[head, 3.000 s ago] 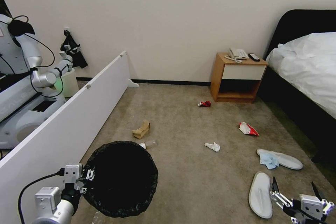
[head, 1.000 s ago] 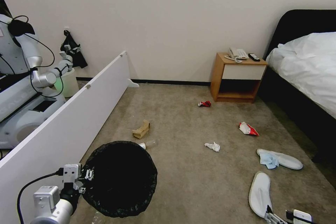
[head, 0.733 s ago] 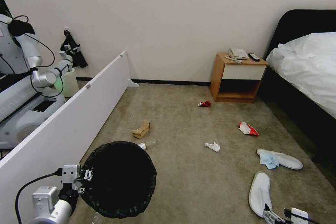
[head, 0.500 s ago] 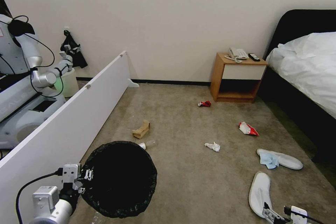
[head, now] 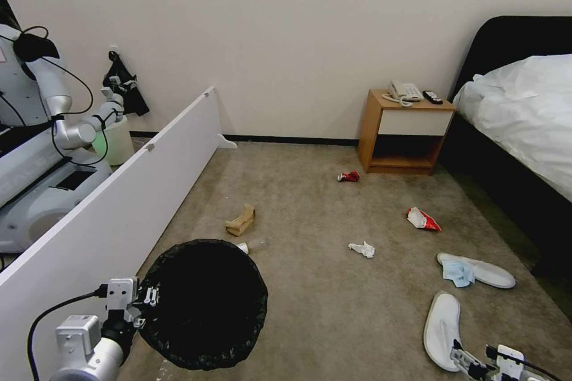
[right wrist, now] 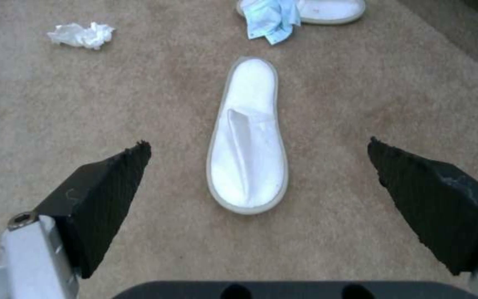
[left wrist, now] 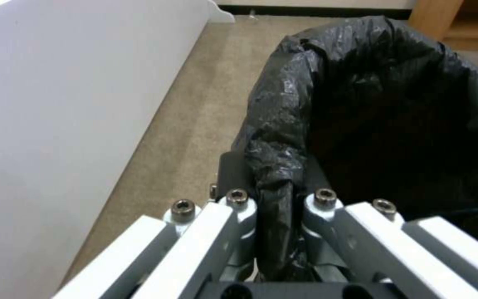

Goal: Pick up the trash bin, then pick up the garbage from the floor and place it into the trash bin.

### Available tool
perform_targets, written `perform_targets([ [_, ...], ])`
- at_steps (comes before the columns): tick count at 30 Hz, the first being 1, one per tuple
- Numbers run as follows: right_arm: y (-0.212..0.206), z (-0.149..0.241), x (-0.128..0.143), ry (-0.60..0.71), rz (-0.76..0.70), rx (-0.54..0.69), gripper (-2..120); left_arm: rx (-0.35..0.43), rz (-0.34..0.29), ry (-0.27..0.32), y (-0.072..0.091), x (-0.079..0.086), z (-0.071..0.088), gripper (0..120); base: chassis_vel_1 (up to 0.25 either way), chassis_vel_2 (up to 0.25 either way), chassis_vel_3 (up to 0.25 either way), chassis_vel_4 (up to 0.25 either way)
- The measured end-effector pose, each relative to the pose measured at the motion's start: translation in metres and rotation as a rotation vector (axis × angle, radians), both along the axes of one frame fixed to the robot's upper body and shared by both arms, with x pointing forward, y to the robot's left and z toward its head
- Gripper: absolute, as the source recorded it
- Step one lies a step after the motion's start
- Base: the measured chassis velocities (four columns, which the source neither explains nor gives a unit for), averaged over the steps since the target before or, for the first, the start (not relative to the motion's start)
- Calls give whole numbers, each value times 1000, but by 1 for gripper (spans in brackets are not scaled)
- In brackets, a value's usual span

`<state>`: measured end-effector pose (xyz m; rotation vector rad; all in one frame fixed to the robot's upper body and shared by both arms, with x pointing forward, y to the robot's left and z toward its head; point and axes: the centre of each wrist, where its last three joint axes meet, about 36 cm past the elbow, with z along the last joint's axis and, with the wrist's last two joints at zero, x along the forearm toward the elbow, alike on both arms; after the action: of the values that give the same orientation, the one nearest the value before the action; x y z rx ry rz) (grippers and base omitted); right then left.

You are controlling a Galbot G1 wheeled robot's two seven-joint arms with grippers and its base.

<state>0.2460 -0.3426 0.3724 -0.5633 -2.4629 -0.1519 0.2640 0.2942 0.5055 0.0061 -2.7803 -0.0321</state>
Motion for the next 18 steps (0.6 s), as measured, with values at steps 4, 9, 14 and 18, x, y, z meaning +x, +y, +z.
perform_targets([
  [4,-3,-3,1,9,8,-5,100,1,0,2,0,-1,1,5,0,0,0,0],
  [9,-8,-6,2,24,23,-10,100,3,3,9,0,-4,0,5,0,0,0,0],
  [14,-9,-14,8,38,36,-8,100,7,6,12,-1,-6,0,5,0,0,0,0],
  [18,-10,-20,15,42,39,-2,100,9,6,12,-1,-8,1,5,0,0,0,0],
])
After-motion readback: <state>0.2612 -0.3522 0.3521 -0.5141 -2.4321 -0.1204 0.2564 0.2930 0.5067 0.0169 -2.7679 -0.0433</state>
